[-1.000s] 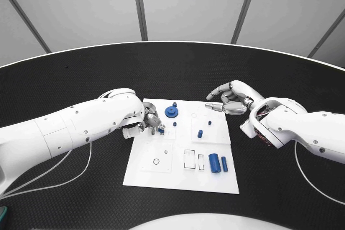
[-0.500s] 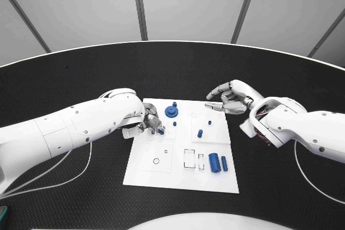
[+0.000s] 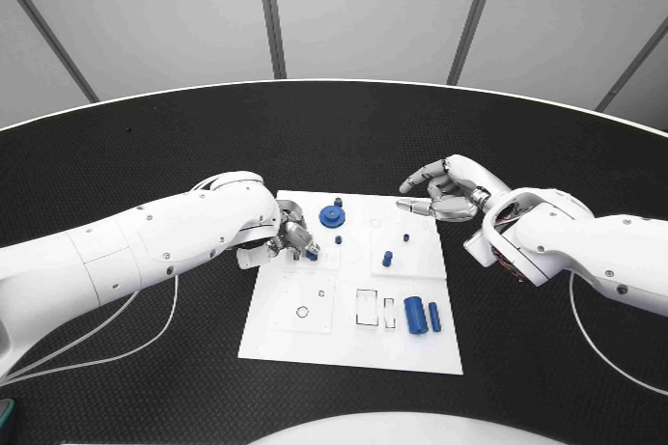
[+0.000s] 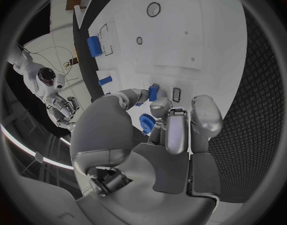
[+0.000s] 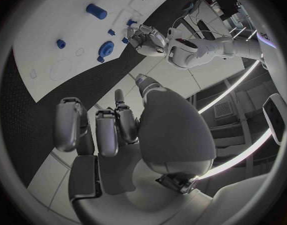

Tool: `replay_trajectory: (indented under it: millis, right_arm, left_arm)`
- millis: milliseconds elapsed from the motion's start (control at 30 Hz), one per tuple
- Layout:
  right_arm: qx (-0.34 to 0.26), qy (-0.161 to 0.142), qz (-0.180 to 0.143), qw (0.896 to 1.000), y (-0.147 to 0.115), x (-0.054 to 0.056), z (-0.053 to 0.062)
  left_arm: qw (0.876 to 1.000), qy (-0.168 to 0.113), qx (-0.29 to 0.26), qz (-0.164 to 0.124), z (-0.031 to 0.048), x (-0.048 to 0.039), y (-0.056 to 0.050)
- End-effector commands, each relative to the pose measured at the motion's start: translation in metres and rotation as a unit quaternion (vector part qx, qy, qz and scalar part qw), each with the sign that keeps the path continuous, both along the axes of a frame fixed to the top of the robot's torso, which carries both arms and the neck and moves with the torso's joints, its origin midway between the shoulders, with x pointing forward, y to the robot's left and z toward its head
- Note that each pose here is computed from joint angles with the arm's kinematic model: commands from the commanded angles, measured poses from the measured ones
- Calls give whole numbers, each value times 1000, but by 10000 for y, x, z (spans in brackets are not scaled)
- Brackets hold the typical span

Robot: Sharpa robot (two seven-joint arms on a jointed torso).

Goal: Assemble the parts on the task board

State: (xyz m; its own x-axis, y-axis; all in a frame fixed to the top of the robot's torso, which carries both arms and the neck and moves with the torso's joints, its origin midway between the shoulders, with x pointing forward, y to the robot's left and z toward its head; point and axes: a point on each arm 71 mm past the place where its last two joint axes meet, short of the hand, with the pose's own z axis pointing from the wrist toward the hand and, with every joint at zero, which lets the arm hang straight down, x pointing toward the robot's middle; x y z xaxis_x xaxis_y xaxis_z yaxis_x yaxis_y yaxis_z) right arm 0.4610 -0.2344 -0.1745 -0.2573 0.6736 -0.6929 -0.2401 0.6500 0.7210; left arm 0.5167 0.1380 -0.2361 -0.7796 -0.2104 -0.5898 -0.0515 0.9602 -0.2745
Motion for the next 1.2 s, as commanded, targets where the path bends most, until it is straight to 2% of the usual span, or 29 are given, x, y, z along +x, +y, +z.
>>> replay_trajectory:
  millis: [33,667,1200]
  right_arm:
    - [0,0,0,1000,-1,0,0]
    - [0,0,-1,1000,-7,-1,0]
    - [-1,1,-1,1000,-11,-3,-1]
  left_arm:
    - [1000,1,1,-1,-1,-2,-1]
    - [1000,4,4,-2,-6,-3,14]
    - [1000,11,8,-10,-13,-12,-15]
